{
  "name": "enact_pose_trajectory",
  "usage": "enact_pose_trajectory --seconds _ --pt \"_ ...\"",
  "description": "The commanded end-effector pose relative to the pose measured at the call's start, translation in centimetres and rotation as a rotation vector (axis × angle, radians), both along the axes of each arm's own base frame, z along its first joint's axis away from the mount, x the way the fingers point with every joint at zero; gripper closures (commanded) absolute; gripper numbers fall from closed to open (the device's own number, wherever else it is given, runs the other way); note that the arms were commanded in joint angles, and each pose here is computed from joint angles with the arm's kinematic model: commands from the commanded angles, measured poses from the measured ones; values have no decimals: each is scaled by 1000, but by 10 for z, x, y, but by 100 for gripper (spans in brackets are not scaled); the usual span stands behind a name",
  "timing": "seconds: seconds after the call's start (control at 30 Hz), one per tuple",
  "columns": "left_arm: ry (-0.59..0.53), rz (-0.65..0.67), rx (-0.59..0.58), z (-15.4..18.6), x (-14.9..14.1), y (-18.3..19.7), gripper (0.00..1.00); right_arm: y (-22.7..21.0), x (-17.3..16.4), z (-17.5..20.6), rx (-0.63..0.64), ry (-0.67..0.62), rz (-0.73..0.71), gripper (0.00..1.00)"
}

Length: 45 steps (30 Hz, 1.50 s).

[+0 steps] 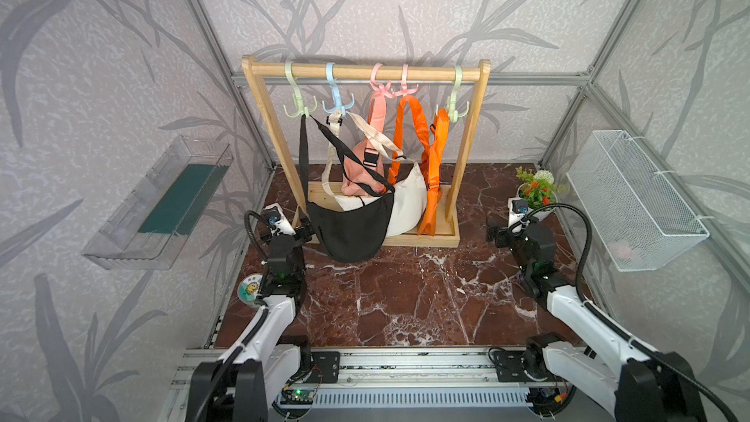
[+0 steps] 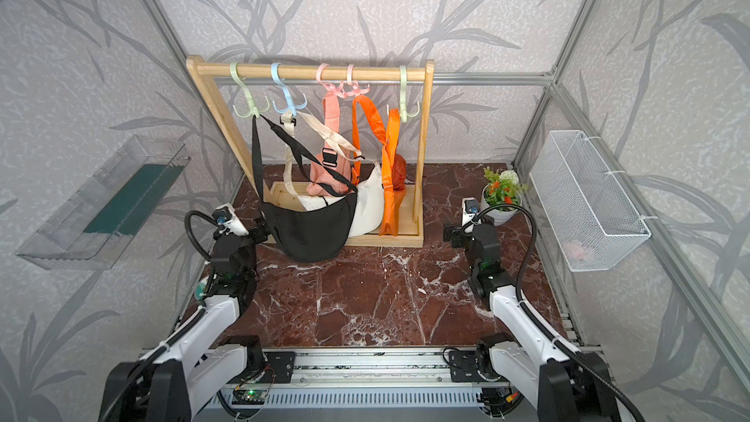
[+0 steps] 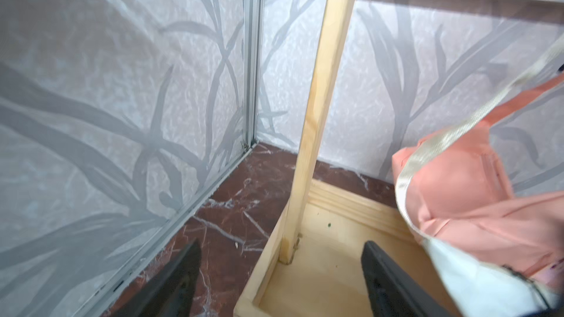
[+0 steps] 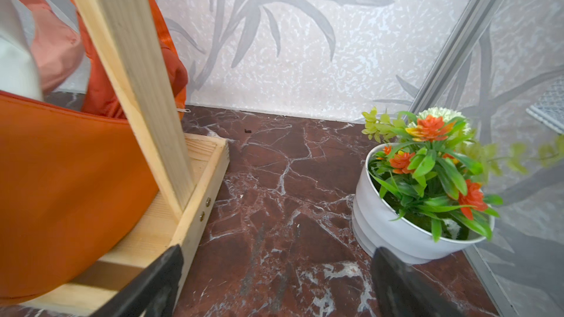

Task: Take the bag off the hook
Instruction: Move the clothesline to the center of the board.

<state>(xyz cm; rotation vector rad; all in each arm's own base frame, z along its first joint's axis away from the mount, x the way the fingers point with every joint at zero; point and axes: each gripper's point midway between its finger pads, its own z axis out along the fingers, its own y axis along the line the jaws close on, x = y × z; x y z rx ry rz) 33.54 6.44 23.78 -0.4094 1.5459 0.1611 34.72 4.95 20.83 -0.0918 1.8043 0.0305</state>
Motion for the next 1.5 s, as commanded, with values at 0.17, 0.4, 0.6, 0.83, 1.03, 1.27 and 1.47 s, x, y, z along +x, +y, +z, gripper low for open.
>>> enact_pose_trajectory --seconds 0.17,0.4,0.6,0.83,1.03,1.27,1.47 --pt "124 118 -101 36 -22 16 29 37 -21 33 114 127 143 8" --pt "216 87 -66 82 5 15 30 74 -10 73 113 135 227 9" --pt "240 4 -148 104 39 16 30 98 14 101 157 157 253 10" --pt "217 -61 -244 133 66 34 30 109 47 115 186 162 224 10" --pt "165 -192 -292 149 90 32 30 122 70 111 205 180 231 10" --pt "142 -311 -307 151 113 22 31 125 87 111 190 175 208 11" --pt "125 -322 -275 150 129 27 32 127 101 110 167 167 193 20"
